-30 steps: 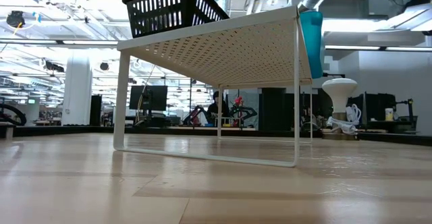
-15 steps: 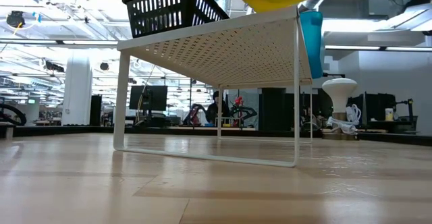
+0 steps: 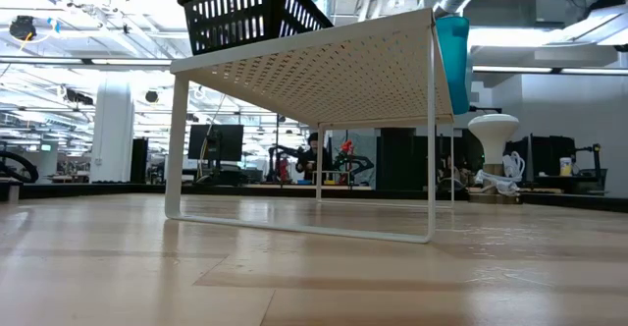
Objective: Pick & Place Office Desk Supplies
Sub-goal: Put the yellow bin on the shelf
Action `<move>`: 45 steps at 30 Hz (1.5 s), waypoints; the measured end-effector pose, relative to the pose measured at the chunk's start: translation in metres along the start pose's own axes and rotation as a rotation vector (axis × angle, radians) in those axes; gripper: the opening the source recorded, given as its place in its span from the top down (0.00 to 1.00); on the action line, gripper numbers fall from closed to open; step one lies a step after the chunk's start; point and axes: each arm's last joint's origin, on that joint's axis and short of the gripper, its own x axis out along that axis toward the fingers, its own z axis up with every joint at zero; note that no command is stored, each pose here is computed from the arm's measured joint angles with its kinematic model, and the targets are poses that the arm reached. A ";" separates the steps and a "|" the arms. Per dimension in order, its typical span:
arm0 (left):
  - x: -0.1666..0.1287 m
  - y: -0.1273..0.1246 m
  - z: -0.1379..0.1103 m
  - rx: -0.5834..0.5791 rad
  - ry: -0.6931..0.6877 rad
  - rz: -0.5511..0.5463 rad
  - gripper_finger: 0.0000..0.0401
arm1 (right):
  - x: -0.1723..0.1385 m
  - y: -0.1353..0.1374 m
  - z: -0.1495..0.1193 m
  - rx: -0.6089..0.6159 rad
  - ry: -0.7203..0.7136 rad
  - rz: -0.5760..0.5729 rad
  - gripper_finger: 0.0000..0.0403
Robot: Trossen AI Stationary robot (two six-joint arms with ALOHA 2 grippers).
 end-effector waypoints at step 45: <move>0.011 0.019 0.010 0.122 -0.061 0.155 0.81 | 0.015 0.037 -0.030 -0.147 0.010 -0.032 1.00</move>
